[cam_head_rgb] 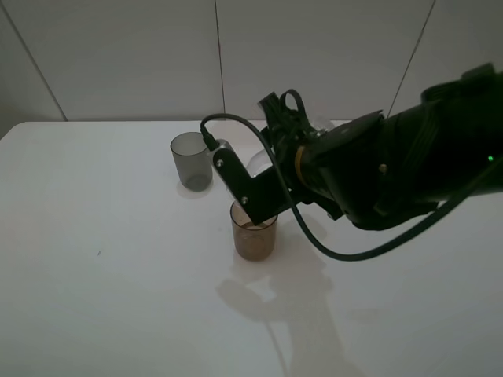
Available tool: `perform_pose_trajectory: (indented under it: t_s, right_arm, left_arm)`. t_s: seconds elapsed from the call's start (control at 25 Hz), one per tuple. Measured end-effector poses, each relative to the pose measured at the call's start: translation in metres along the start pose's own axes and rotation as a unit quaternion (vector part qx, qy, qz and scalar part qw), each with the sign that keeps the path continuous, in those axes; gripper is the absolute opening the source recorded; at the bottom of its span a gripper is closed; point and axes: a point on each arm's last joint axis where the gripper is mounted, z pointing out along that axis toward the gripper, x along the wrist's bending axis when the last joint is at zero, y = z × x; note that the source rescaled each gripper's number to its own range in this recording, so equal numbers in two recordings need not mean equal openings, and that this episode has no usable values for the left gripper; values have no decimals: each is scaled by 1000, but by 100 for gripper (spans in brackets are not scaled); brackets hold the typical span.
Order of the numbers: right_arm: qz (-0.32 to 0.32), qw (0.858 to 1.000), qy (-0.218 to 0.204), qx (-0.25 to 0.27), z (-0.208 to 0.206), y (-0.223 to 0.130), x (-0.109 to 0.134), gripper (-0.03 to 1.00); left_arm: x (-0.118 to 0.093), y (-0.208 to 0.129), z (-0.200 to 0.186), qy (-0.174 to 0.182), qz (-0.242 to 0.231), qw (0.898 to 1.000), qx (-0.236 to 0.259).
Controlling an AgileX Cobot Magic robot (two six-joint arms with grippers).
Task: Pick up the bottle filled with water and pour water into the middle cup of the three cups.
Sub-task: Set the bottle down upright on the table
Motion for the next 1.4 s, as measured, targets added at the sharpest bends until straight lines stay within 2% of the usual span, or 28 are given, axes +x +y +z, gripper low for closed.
perform_pose_trajectory:
  t_s: [0.16,0.28,0.4,0.6,0.88,1.04,1.2,1.4]
  right_arm:
    - [120,992,15,-41,-4,-14,-17,1]
    - [224,971,43,-78,2,-28,-17,1]
    - [351,927,66,-114,12,-43,-16,1]
    - [517,839,50,-161,28,-74,-15,1]
    - [649,732,23,-205,58,-93,23,1]
    - [695,681,6,-230,75,-86,41,1]
    - [717,656,6,-237,93,-76,58,1]
    - [726,641,11,-249,110,-65,77,1]
  left_arm:
    - [0,0,0,0,0,1000,0]
    - [0,0,0,0,0,1000,0]
    - [0,0,0,0,0,1000,0]
    - [0,0,0,0,0,1000,0]
    - [0,0,0,0,0,1000,0]
    - [0,0,0,0,0,1000,0]
    - [0,0,0,0,0,1000,0]
    - [0,0,0,0,0,1000,0]
